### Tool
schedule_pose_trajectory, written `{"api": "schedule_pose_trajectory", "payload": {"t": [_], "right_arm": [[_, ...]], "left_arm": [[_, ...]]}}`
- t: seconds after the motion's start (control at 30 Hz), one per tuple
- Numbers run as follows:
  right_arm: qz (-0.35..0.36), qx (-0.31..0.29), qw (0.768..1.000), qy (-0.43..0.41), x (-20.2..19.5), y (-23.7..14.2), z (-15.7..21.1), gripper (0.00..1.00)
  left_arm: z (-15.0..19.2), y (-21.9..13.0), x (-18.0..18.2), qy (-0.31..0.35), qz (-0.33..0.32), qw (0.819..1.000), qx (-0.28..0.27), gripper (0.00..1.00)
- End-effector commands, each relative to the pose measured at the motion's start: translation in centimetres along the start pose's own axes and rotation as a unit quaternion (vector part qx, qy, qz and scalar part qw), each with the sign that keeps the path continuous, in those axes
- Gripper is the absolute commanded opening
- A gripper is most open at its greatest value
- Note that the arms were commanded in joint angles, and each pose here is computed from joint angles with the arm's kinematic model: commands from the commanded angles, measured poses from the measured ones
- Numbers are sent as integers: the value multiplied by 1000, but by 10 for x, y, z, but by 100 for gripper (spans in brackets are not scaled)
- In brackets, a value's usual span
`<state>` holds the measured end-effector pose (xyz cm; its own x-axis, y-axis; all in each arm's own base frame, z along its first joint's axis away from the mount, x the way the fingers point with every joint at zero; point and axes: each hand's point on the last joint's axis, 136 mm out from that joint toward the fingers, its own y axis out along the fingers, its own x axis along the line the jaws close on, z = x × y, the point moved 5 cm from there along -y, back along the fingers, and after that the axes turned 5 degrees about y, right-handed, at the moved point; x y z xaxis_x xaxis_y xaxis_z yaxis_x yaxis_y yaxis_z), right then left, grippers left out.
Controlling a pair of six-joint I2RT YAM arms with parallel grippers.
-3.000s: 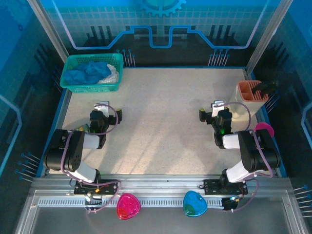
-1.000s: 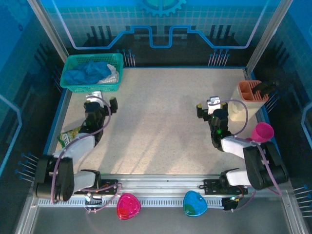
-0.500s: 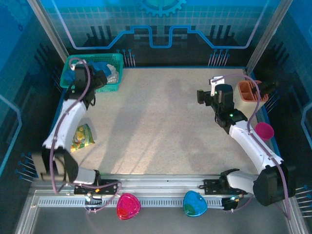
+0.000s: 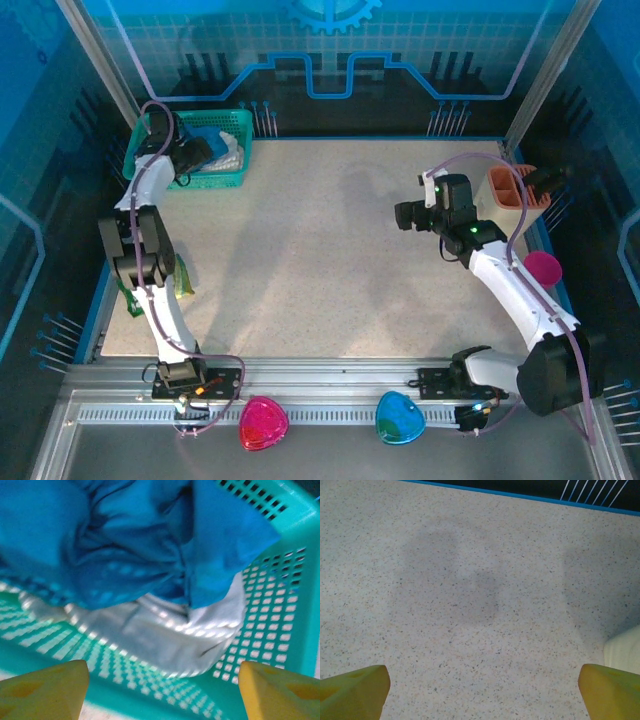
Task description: Fold and stack the t-shirts
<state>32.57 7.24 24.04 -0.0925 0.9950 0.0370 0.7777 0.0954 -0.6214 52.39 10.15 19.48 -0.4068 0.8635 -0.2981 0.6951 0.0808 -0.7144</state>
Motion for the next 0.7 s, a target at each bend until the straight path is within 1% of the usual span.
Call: {"api": "schedule_pose_trajectory", "payload": {"t": [0.0,0.13,0.33,0.43,0.5,0.57,0.6,0.67], "right_arm": [[-20,13,1000,-5,8,-1,4,98],[-13,21,1000,-8,6,3,11,98],[-11,31,999,-9,6,7,13,98],[-11,33,999,-9,6,7,12,97],[-11,34,999,-7,6,7,11,95],[-12,34,999,-5,7,7,11,92],[-13,34,999,-4,7,7,11,90],[-14,33,999,-2,8,7,10,86]], "left_arm": [[-28,8,-20,-7,59,997,-49,80],[-35,35,-21,-8,63,996,-55,82],[-39,85,-20,-12,55,998,-30,82],[-45,99,-20,-14,51,998,-38,81],[-50,101,-20,-15,49,997,-49,79],[-55,100,-22,-17,52,997,-60,70],[-58,97,-23,-18,55,996,-65,60],[-64,87,-28,-17,63,995,-75,27]]}}
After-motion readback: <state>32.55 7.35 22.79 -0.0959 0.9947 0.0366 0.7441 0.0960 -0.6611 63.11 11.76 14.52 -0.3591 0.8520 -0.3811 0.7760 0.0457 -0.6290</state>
